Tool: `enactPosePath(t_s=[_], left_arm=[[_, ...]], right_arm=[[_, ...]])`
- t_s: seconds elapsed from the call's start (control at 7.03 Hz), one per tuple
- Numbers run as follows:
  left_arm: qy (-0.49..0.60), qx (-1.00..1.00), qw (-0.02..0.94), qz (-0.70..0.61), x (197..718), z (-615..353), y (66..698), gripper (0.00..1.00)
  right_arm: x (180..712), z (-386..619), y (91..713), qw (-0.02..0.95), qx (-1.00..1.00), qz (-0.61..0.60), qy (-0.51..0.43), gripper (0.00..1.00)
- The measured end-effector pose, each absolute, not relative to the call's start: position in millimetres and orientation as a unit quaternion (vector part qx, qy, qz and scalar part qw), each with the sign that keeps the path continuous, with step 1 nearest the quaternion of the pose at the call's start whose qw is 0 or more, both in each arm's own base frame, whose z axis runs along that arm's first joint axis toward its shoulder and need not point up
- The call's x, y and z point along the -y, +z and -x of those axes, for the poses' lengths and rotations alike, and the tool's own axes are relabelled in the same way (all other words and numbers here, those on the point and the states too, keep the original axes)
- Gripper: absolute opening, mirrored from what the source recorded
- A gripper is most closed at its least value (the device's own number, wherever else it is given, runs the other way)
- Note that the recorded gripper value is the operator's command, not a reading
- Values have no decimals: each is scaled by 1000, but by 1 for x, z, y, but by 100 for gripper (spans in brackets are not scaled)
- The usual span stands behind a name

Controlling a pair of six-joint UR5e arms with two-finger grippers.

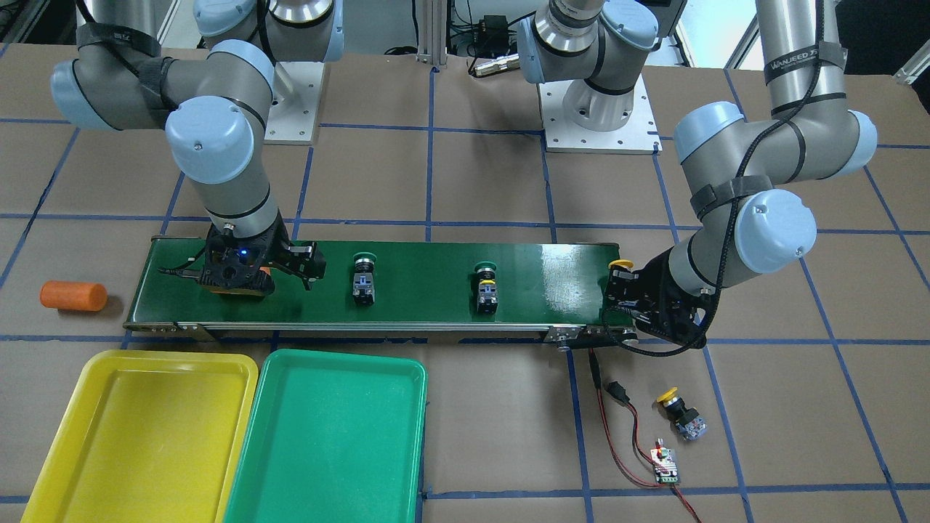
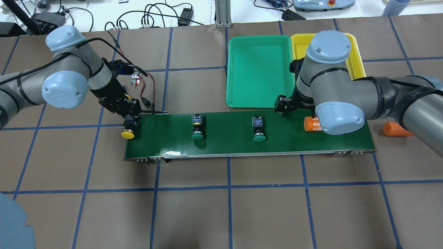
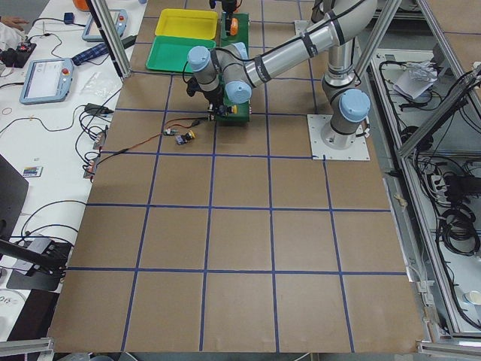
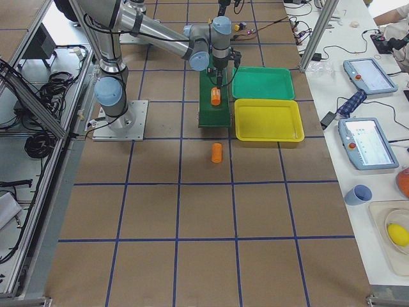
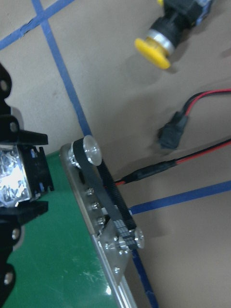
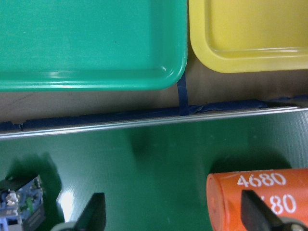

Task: Sort buttons by color to trays
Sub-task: 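Grasp the belt's green push-button with the right gripper while the left places a yellow button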

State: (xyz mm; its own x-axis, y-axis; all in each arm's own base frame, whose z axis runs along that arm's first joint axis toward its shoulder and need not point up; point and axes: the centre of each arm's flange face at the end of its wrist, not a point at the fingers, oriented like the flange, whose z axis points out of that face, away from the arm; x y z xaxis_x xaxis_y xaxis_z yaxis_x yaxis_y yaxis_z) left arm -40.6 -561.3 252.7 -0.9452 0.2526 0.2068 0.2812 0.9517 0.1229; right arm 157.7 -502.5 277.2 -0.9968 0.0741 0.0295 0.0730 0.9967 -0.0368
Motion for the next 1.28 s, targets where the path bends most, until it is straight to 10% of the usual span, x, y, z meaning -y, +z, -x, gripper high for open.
enactPosePath(t_s=[0.14, 0.28, 0.43, 1.28], left_arm=[[-74, 983, 101, 135, 561, 45, 252, 47], [-73, 982, 100, 142, 559, 56, 253, 61], [-70, 982, 96, 148, 556, 66, 260, 97], [-27, 988, 48, 143, 555, 52, 319, 100]], right_arm=[[502, -158, 278, 15, 999, 37, 19, 100], [504, -158, 282, 14, 999, 37, 23, 100], [507, -159, 286, 14, 999, 37, 28, 100], [494, -186, 283, 7, 999, 31, 23, 100]])
